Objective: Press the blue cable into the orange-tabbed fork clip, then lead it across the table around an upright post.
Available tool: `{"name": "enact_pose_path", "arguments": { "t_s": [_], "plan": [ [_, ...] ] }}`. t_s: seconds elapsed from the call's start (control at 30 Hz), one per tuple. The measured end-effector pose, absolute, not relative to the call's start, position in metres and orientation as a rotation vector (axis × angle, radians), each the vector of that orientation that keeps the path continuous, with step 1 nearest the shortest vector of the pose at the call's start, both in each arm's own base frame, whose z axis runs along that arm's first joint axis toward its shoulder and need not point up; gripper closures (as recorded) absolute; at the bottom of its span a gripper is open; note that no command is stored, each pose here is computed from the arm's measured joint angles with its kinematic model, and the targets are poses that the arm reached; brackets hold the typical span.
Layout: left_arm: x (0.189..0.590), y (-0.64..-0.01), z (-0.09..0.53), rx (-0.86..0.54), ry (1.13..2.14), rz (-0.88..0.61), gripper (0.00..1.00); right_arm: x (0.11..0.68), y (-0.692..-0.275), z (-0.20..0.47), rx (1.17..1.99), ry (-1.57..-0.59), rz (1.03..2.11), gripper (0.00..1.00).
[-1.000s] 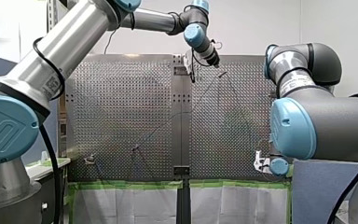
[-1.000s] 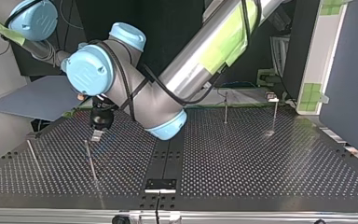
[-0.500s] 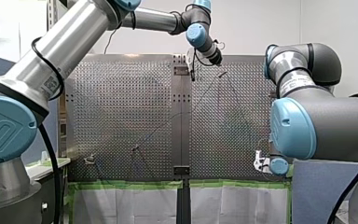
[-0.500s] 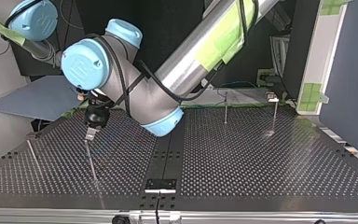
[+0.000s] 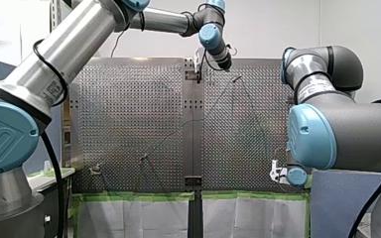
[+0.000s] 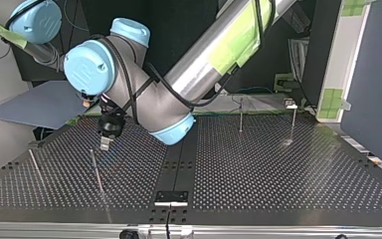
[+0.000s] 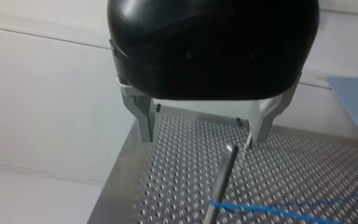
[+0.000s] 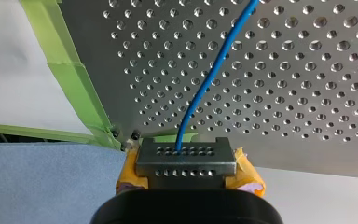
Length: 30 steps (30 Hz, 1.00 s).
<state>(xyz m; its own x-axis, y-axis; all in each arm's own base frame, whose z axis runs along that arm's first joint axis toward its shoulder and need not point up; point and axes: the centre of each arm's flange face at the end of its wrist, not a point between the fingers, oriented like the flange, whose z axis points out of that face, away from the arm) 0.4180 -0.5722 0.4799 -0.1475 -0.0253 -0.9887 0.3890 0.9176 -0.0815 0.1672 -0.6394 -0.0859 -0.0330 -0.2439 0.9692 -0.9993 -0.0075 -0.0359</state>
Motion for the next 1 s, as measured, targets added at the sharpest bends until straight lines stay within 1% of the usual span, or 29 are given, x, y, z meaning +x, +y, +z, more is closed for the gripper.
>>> {"name": "enact_pose_path", "arguments": {
  "t_s": [0.47, 0.6, 1.0],
  "plan": [
    [0.417, -0.562, 0.479, 0.183, 1.699, -0.259, 0.00, 0.170, -0.639, -0.086, 1.385, -1.409, 1.119, 1.00],
    [0.416, -0.561, 0.480, 0.163, 1.701, -0.263, 0.00, 0.170, -0.638, -0.086, 1.385, -1.409, 1.119, 1.00],
    [0.415, -0.562, 0.479, 0.162, 1.702, -0.271, 0.00, 0.171, -0.638, -0.086, 1.387, -1.407, 1.120, 1.00]
  ]
}}
